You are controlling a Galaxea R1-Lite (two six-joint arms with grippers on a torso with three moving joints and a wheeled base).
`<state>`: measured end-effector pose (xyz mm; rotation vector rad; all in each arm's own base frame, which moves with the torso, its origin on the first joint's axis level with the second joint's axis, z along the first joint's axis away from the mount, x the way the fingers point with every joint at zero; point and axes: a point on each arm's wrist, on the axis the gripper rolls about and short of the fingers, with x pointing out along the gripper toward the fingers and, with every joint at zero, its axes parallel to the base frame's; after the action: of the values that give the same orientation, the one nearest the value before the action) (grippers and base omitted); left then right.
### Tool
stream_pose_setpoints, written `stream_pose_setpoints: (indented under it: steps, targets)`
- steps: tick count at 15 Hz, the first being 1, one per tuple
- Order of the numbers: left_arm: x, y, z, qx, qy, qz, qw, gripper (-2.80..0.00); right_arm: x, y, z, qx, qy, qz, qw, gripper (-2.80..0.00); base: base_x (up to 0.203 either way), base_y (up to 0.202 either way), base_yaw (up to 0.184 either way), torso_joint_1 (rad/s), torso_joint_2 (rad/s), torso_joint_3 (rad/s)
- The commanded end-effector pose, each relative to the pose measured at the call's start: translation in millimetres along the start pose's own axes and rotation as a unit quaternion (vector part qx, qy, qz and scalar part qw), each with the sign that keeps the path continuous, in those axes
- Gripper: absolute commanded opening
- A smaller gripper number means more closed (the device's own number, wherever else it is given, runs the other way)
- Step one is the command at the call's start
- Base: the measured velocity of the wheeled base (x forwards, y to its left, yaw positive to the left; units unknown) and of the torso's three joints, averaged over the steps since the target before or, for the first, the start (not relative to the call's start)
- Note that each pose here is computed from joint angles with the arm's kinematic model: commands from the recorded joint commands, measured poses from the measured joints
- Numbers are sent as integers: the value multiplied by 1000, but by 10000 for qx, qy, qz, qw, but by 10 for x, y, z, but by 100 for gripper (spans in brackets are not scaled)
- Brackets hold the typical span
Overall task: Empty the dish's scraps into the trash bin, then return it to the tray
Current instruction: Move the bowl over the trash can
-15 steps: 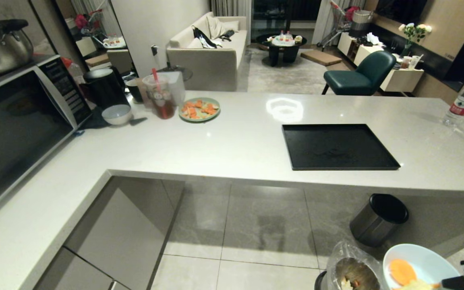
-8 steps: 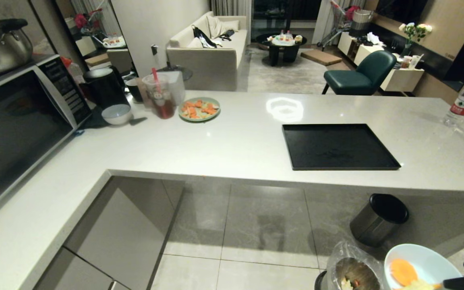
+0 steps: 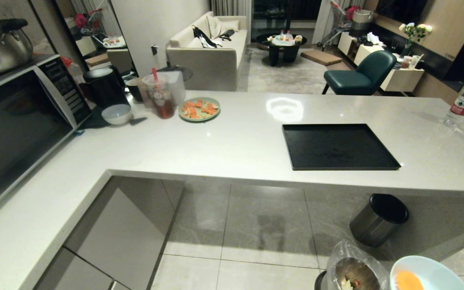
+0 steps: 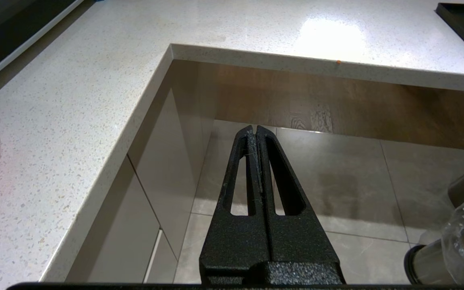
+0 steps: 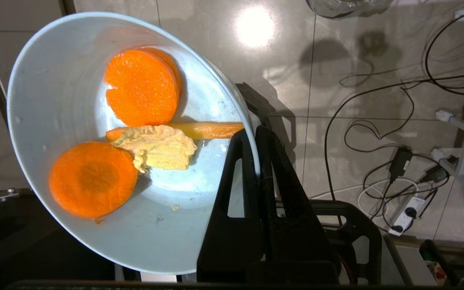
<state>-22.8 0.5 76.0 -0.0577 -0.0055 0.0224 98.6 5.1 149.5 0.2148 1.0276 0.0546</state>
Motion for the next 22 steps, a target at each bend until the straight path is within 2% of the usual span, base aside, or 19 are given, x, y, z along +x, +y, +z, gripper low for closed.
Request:
stream_pose_setpoints:
  steps: [1, 6, 16, 22]
  targets:
    - [1, 0, 1, -3, 1, 2, 10000, -280, -3, -7, -48, 7, 18, 5, 10000, -280, 0, 0, 0, 0, 0, 0]
    - [1, 0, 1, -3, 1, 2, 10000, -280, -3, -28, -164, 29, 132, -11, 9999, -280, 0, 0, 0, -90, 216, 129]
    - [1, 0, 1, 4, 1, 2, 10000, -280, 73, -31, -104, 70, 324, -37, 9994, -280, 0, 0, 0, -131, 327, 190]
    - [1, 0, 1, 0, 2, -4, 10000, -280, 98, -46, -168, 77, 435, -16, 9990, -280, 0, 0, 0, -145, 386, 236]
